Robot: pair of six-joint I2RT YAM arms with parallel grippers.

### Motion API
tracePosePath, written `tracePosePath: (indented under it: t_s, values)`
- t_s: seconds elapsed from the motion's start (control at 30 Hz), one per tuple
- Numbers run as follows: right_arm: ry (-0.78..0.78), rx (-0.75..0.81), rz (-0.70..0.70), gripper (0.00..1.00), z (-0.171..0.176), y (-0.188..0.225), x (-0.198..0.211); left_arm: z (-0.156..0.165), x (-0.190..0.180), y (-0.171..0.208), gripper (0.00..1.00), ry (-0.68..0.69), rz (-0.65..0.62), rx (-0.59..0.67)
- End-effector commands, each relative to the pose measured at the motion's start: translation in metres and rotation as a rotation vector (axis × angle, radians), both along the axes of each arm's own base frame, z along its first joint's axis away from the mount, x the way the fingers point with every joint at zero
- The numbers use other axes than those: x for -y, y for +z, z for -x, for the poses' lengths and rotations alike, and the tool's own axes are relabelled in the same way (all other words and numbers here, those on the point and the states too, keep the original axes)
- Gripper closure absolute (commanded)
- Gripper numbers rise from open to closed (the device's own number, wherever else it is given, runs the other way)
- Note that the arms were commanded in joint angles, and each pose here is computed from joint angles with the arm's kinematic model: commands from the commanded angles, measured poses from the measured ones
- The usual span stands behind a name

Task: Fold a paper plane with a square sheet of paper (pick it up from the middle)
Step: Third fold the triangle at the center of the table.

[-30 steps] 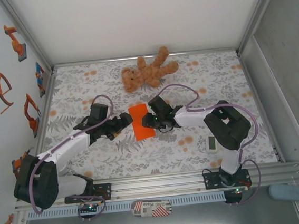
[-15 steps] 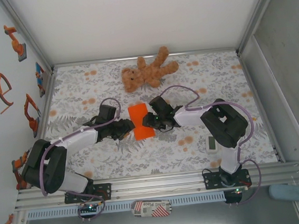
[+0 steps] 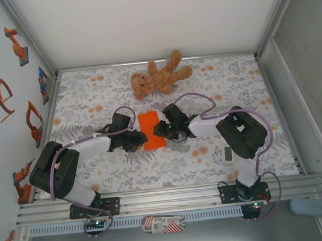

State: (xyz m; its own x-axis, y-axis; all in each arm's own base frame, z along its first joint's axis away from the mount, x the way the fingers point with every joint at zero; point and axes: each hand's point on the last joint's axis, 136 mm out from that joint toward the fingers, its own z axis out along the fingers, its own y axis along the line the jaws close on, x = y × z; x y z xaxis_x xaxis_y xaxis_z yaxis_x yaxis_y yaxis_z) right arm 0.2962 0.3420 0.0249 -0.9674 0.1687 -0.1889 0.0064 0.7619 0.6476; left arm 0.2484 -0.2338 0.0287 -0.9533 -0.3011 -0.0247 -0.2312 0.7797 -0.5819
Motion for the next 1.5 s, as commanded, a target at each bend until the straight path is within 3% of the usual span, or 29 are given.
tracePosePath:
  t_s: [0.0,0.3,0.57,1.03,1.47]
  values:
    - [-0.012,-0.074,0.069,0.67,0.015,-0.024,0.017,-0.005,0.01,0.007,0.66,-0.053,0.012,0.011]
    - [-0.013,-0.065,0.065,0.67,0.015,-0.021,0.018,-0.014,-0.005,0.008,0.62,-0.048,-0.082,0.028]
    - [-0.017,-0.068,0.066,0.67,0.014,-0.022,0.019,-0.011,-0.004,-0.003,0.63,-0.053,-0.076,-0.007]
    - [-0.017,-0.067,0.064,0.67,0.014,-0.021,0.019,-0.014,0.018,0.006,0.67,-0.094,0.057,0.002]
    - [-0.021,-0.062,0.059,0.67,0.011,-0.018,0.02,-0.028,0.009,0.013,0.68,-0.031,0.163,0.019]
